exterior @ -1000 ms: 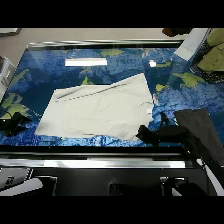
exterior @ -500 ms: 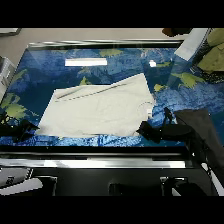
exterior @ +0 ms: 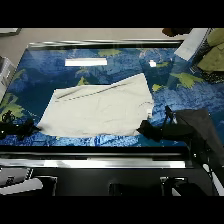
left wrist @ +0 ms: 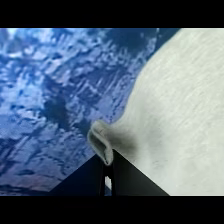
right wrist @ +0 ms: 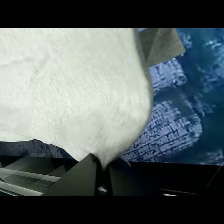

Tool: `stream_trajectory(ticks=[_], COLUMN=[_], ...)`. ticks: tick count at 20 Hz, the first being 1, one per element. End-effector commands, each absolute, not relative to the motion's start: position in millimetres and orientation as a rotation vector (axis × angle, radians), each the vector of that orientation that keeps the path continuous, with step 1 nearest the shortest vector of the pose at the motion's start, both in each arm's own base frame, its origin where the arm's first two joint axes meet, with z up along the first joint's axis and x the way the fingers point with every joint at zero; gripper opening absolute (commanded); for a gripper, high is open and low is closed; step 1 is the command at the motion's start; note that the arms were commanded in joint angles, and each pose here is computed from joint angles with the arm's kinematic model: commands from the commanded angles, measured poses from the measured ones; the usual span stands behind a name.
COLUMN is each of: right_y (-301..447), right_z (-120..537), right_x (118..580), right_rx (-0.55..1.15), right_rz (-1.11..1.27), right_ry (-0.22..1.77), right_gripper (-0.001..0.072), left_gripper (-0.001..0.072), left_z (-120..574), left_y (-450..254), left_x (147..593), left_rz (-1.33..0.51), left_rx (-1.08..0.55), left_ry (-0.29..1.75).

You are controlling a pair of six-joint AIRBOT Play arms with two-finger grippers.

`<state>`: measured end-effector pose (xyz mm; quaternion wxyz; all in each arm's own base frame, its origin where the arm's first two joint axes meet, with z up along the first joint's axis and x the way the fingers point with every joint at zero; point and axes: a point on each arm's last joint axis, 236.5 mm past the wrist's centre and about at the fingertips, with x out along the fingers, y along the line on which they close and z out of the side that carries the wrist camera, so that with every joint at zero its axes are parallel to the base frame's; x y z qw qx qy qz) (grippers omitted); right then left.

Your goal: Fold the clothes and pants, and hang the long-sleeved shirts on hangers.

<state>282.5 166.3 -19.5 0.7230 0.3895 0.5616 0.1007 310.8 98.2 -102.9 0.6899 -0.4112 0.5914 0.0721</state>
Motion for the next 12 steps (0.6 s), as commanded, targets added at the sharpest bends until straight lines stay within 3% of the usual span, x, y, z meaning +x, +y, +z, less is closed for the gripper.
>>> stream_trajectory(ticks=[1, 4, 7, 9, 12], right_y=[164.7, 153.8, 149.8, 149.7, 144.8], right_z=[1.4, 60.4, 161.9, 235.6, 341.7], right_x=[302.1, 343.6, 374.6, 373.6, 337.8], right_rx=[0.807, 0.667, 0.494, 0.406, 0.311], right_rz=[0.262, 0.302, 0.388, 0.443, 0.501], right_ry=[1.157, 0.981, 0.766, 0.638, 0.428], right_gripper=[0.0039, 0.0039, 0.0039, 0.0039, 0.0039], left_gripper=[0.0015, 0.0013, 0.0013, 0.0013, 0.0013], left_z=[-78.5, -7.8, 114.2, 208.0, 331.7], left_y=[83.9, 88.5, 97.6, 93.9, 70.9], left_x=[343.7, 385.8, 412.1, 406.3, 363.9], left_rz=[0.087, 0.012, -0.009, -0.012, -0.013], left_rx=[-0.964, -0.831, -0.671, -0.58, -0.441], left_ry=[1.217, 1.026, 0.766, 0.575, 0.311])
